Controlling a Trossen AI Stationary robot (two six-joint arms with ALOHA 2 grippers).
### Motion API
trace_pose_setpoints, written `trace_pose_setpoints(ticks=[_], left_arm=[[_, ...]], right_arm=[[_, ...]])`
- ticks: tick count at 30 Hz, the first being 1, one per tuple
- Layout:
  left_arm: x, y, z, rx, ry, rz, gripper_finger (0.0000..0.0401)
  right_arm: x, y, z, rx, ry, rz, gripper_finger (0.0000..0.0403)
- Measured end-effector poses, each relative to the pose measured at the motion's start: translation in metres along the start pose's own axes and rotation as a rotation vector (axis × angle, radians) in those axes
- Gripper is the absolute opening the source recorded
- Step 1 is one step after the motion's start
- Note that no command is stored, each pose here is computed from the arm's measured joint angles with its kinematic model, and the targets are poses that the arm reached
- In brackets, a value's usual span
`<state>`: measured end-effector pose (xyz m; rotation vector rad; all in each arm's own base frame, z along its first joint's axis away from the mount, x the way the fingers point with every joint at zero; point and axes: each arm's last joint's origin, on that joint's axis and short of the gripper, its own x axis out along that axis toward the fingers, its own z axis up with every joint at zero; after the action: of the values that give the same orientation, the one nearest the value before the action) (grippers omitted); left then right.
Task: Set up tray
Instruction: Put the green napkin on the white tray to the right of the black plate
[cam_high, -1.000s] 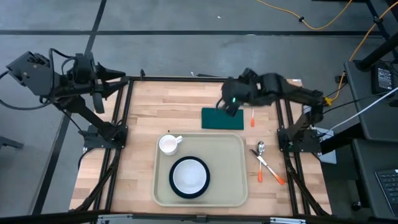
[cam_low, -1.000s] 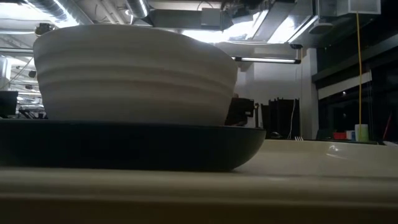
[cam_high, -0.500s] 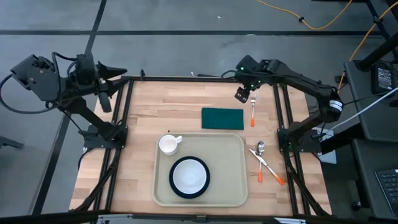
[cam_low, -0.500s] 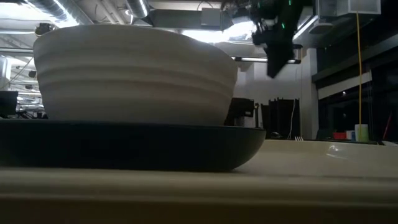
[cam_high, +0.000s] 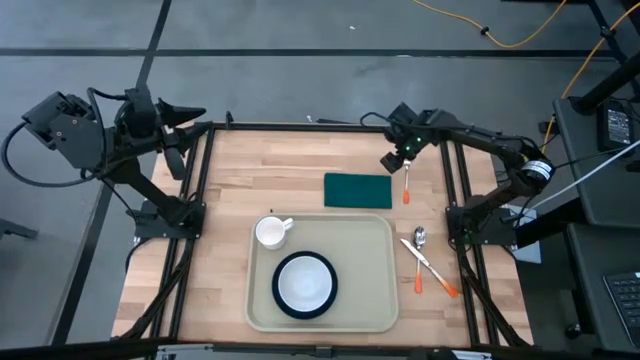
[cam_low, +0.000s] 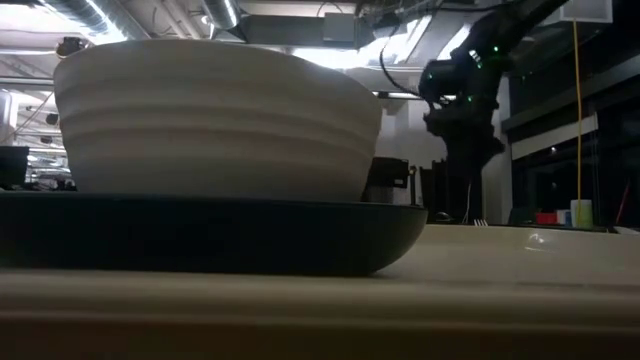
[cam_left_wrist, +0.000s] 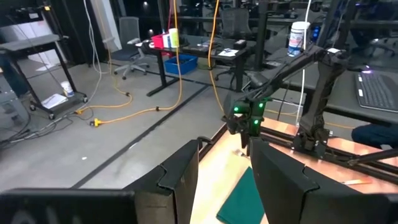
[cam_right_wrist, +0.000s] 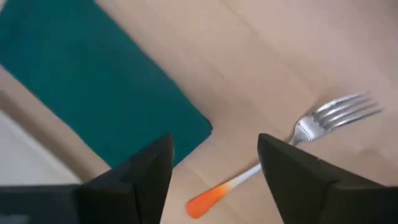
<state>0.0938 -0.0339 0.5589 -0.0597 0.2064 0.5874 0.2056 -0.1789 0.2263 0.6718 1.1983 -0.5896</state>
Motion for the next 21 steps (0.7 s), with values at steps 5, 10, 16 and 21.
trace_pose_setpoints(ticks=[5,10,16,21], left_arm=[[-0.001,0.001,0.000,0.021,0.014,-0.030,0.0141],[-0.002,0.003,0.000,0.031,0.021,-0.049,0.0141],[-0.005,0.010,0.000,0.017,0.014,-0.052,0.0141],[-0.005,0.010,0.000,0.009,0.014,-0.052,0.0141]], right_arm=[[0.011,-0.003,-0.005,0.049,0.003,-0.032,0.0239],[0.023,-0.004,-0.006,0.090,-0.001,-0.003,0.0255],[0.041,-0.006,-0.007,0.137,0.051,0.012,0.0299],[0.056,-0.008,-0.006,0.148,0.099,0.002,0.0306]])
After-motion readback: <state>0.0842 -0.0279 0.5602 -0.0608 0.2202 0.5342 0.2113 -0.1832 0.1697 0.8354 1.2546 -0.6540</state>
